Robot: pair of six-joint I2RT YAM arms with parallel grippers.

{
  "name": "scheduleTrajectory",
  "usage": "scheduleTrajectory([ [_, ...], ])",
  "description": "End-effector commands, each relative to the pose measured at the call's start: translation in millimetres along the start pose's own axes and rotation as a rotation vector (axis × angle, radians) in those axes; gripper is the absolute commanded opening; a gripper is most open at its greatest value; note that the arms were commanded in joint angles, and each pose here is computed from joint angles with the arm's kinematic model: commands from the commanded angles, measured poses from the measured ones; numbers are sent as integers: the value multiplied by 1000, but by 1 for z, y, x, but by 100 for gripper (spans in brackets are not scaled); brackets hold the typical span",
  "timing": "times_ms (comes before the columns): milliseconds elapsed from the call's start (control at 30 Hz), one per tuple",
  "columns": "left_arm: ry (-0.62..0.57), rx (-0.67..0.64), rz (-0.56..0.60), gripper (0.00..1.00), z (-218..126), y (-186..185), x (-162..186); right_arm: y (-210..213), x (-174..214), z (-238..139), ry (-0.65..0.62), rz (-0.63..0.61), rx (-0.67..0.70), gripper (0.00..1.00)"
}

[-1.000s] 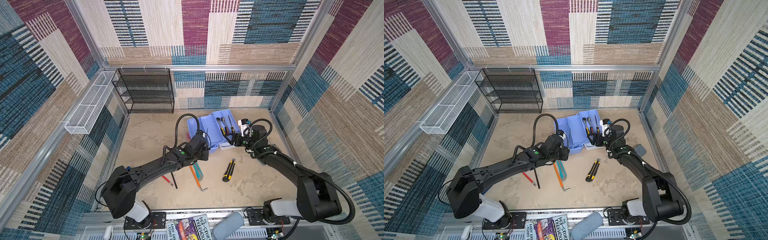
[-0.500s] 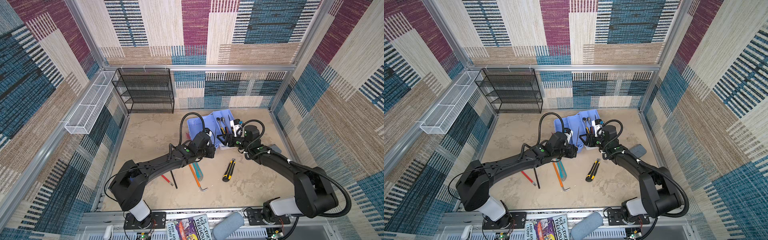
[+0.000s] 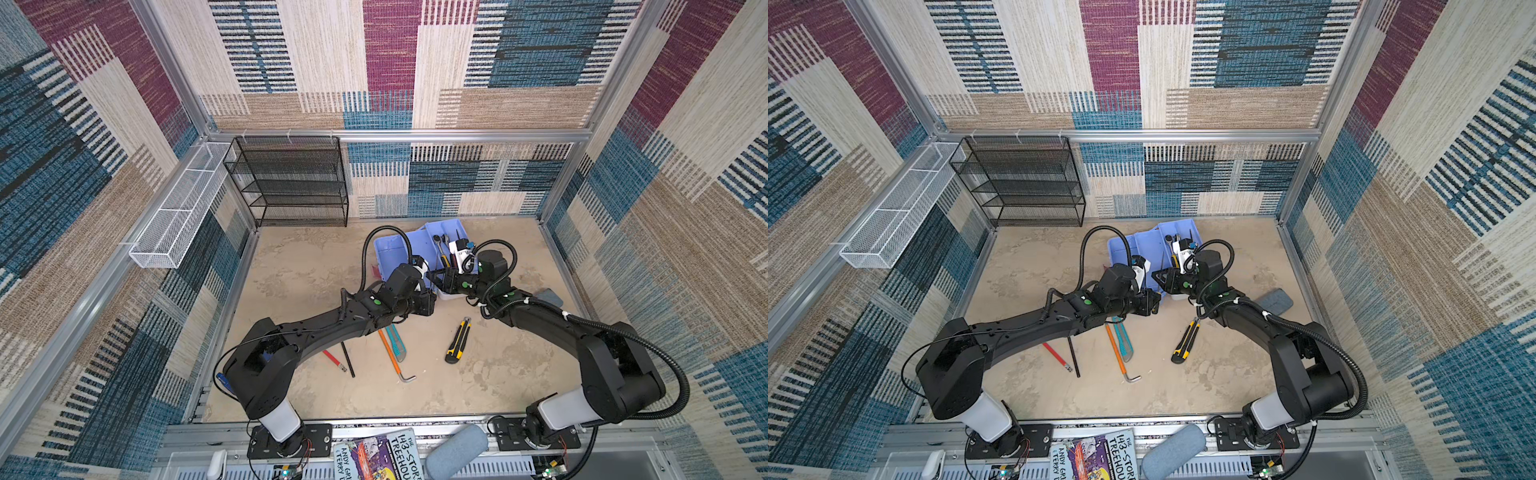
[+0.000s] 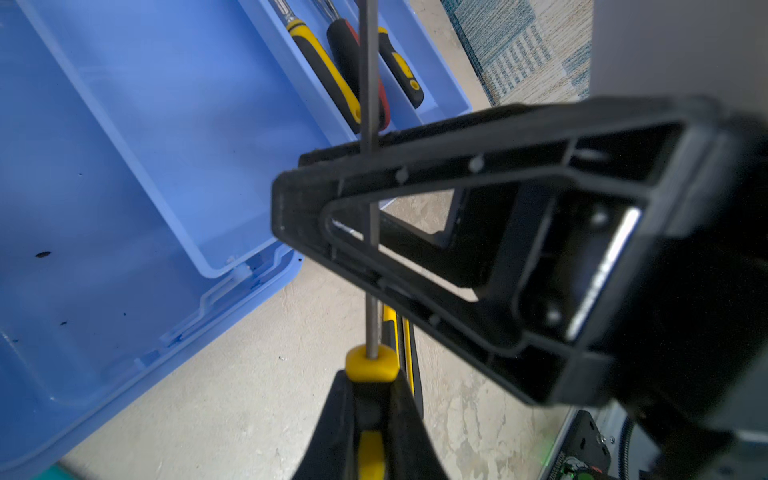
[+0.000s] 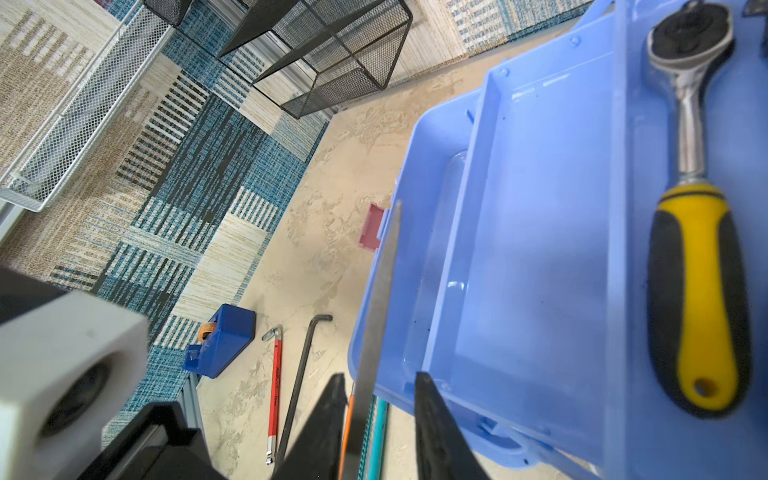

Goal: Pack the tool kit
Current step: 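Lift the file toward the right gripper while the right gripper reaches to meet it, then close the right gripper on the file while the left gripper opens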

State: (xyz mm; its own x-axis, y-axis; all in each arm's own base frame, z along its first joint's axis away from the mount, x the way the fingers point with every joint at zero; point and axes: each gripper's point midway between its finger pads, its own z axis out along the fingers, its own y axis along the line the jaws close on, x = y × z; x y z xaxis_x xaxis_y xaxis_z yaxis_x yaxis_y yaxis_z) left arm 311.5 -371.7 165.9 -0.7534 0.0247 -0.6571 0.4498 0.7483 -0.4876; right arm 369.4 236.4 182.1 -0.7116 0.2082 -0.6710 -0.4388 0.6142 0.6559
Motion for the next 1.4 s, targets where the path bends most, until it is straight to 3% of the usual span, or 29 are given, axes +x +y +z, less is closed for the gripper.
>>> scheduleTrajectory([
  [0,-46,8,-4,0,3,-1,-9,8,-9,1,-27,4,-33,21],
  [300,-51,-1,-3,0,10,1,-10,11,-6,-1,-5,62,-42,11],
  [600,-60,-25,-12,10,7,8,-10,17,-9,2,11,77,-67,1],
  [900,-69,-35,-23,49,1,15,-10,17,-14,3,10,58,-51,0],
  [1167,-79,-51,-32,63,-7,20,-10,14,-20,4,8,31,-21,0],
  [1367,-103,-119,-40,74,-24,38,-5,2,-50,-7,-28,-40,53,0],
])
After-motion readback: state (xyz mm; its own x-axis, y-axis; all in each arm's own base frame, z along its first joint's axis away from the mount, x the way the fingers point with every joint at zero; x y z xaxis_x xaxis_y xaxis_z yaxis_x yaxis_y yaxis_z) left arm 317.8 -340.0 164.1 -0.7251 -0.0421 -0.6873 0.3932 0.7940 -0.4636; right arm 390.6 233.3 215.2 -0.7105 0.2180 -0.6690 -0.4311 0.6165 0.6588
